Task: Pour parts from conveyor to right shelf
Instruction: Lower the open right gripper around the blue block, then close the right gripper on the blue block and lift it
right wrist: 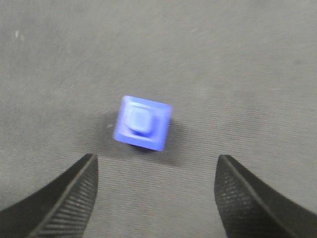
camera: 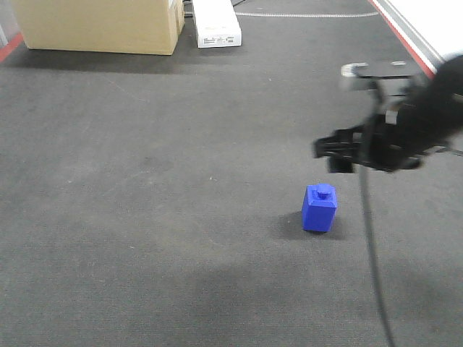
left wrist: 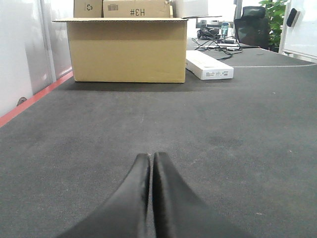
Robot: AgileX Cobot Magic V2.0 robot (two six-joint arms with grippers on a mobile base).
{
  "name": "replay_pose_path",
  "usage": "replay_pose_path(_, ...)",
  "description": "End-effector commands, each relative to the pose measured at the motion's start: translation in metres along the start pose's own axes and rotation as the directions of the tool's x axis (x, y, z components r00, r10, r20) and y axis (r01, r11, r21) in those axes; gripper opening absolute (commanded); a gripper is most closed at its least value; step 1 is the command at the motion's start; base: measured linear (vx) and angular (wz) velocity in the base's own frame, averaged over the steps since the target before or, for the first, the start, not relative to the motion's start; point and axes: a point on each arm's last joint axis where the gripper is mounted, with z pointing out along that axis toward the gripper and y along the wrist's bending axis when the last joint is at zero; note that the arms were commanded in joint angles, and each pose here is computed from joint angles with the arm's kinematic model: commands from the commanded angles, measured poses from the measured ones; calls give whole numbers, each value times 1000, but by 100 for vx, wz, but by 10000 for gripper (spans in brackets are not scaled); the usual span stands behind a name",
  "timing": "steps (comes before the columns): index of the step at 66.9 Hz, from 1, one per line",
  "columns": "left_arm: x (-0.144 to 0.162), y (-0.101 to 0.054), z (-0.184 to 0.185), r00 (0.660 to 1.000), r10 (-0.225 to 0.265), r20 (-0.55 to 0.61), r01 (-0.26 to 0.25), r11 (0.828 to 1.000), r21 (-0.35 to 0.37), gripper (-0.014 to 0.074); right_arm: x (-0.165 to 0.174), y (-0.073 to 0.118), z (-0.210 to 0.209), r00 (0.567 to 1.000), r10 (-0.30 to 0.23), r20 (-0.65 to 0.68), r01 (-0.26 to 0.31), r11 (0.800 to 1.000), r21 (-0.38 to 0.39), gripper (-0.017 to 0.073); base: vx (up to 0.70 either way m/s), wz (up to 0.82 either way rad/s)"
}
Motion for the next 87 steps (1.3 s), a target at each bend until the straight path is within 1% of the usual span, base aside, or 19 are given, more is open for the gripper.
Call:
replay_pose_path(1, -16, 0, -2, 995, -14, 101, 13, 1000, 2, -6, -20, 5, -4, 1000, 9, 16, -9, 1000, -10, 487, 0, 0)
replay_pose_path(5, -16, 0, -2, 995, -14, 101, 13, 1000, 2, -6, -28, 6, 4, 999, 16, -28, -16, 1000, -4, 487, 0, 0)
replay_pose_path(14, -16, 0, -2, 995, -14, 101, 13, 1000, 2, -6, -35, 4, 24, 984, 70, -162, -64, 997, 43, 487, 0, 0)
replay_pose_path(19, -16, 0, -2, 995, -14, 101, 13, 1000, 2, -6, -38, 5, 32, 978, 75, -193, -66, 996, 53, 488, 0, 0)
replay_pose_path(26, -16, 0, -2, 995, -14, 101, 13, 1000, 2, -6, -44, 8, 41, 976, 88, -197, -84, 996, 30, 491, 0, 0)
replay_pose_path(31, -16, 0, -2, 995, -14, 101, 13, 1000, 2, -6, -45, 10, 46, 975, 99, -200, -95, 995, 27, 496, 0, 0)
replay_pose_path(50, -16, 0, -2, 995, -14, 101, 13, 1000, 2, -6, -45, 9, 69, 965, 103, -241, -95, 995, 42, 505, 0, 0)
replay_pose_path(52, -16, 0, -2, 995, -14, 101, 13, 1000, 2, -6, -45, 7, 71, 964, 112, -242, -106, 994, 40, 505, 0, 0)
replay_pose_path(62, -16, 0, -2, 995, -14, 101, 13, 1000, 2, -6, -46, 7, 78, 960, 134, -245, -138, 990, 3, 505, 0, 0)
replay_pose_path(66, -16, 0, -2, 995, -14, 101, 13, 1000, 2, -6, -46, 4, 82, 958, 142, -250, -144, 989, 9, 505, 0, 0)
replay_pose_path(72, -16, 0, -2, 995, -14, 101, 13, 1000, 2, -6, -45, 1, 89, 949, 165, -269, -170, 985, 2, 505, 0, 0)
replay_pose_path(75, -16, 0, -2, 995, -14, 101, 13, 1000, 2, -6, -45, 1, 92, 948, 162, -274, -169, 986, -4, 505, 0, 0)
replay_pose_path(82, -16, 0, -2, 995, -14, 101, 13, 1000, 2, -6, -44, 1, 98, 947, 158, -281, -164, 986, 0, 487, 0, 0)
replay_pose_path(87, -16, 0, -2, 995, -14, 101, 13, 1000, 2, -6, -44, 0, 100, 946, 157, -283, -163, 987, 2, 450, 0, 0)
